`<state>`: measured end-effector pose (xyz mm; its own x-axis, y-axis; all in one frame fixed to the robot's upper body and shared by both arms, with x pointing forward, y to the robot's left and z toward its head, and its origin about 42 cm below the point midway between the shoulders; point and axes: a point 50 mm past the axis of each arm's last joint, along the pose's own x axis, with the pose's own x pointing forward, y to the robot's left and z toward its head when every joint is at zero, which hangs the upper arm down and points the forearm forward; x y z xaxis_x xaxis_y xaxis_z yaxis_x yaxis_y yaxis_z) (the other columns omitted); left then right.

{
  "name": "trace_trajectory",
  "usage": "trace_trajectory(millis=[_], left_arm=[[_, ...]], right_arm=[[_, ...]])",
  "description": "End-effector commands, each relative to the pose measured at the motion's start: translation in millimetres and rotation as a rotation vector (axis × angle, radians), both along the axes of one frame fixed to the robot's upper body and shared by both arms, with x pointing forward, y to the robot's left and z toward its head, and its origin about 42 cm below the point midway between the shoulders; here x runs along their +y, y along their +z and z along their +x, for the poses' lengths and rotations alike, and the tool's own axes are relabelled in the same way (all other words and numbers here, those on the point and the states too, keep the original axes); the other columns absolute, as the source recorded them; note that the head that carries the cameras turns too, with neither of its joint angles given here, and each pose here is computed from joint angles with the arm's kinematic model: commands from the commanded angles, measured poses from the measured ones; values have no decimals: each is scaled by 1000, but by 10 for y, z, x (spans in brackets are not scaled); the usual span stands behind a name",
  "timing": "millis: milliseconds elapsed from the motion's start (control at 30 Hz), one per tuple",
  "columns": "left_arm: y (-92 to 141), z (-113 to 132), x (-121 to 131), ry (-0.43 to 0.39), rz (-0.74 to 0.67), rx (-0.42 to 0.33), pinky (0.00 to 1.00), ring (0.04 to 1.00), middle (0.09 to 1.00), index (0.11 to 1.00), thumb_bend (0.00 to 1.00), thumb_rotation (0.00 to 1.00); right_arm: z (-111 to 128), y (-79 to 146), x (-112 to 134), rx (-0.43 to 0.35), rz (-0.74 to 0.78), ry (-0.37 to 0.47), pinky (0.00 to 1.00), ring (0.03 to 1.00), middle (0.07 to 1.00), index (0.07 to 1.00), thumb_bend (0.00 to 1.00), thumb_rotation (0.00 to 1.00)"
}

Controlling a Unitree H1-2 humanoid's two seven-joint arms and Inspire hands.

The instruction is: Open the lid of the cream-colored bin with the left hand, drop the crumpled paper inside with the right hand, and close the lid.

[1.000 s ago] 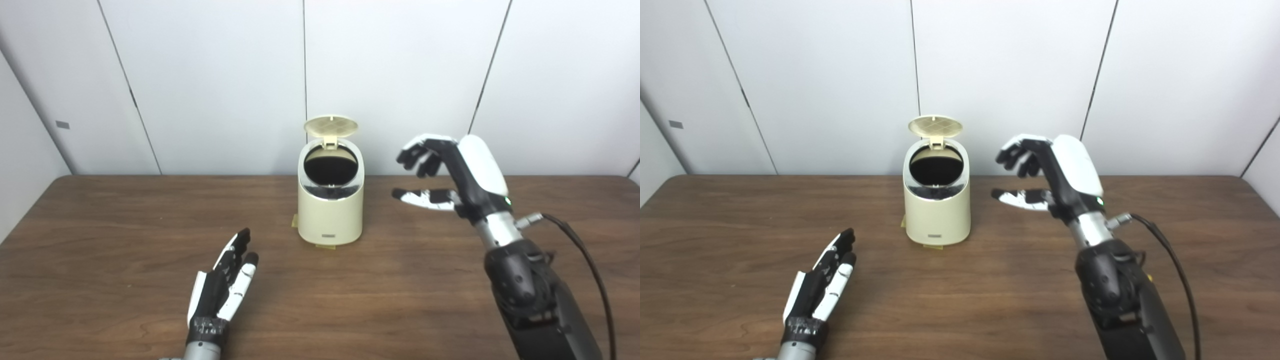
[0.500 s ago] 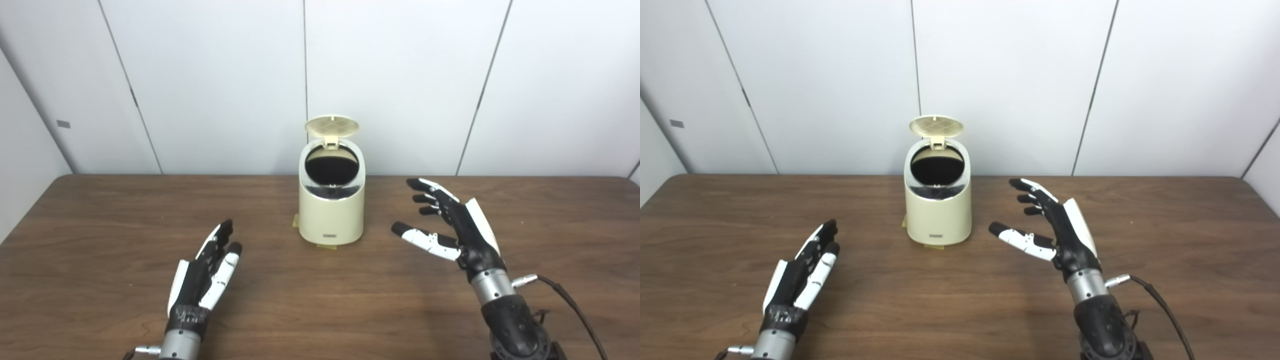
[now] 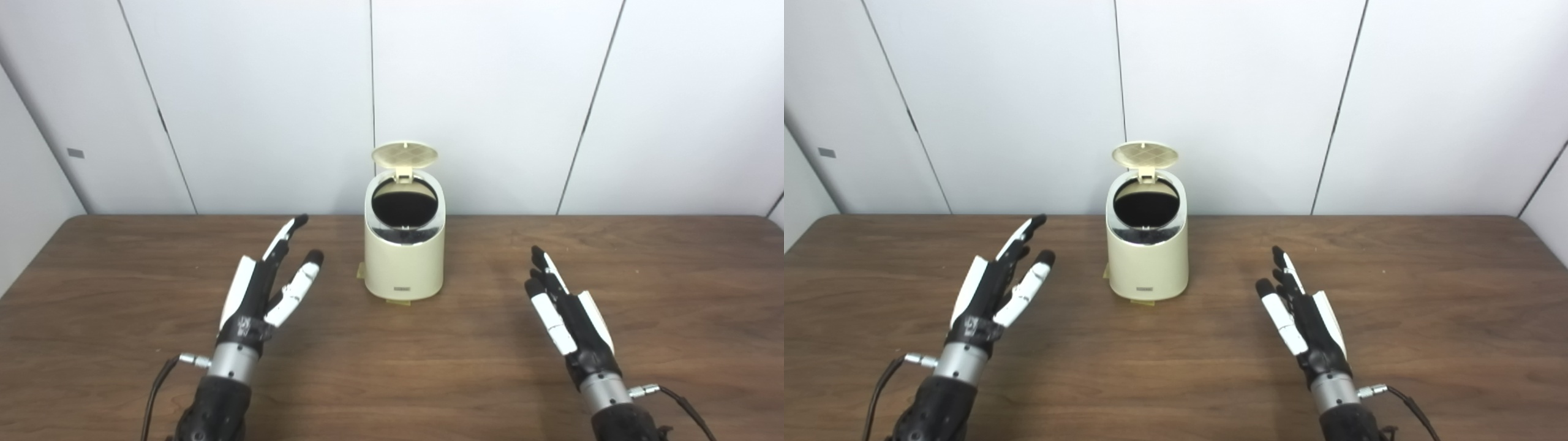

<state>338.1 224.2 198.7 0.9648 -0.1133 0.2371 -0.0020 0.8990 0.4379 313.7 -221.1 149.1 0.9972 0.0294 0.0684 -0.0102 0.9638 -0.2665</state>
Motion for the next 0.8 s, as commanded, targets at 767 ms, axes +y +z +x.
trace_trajectory(millis=[767], left_arm=[[753,643,-199,-42,20,-171,915,943,945,944,525,769]], right_arm=[[23,-288,-28,-131,17,-43,906,926,919,950,560,1000]])
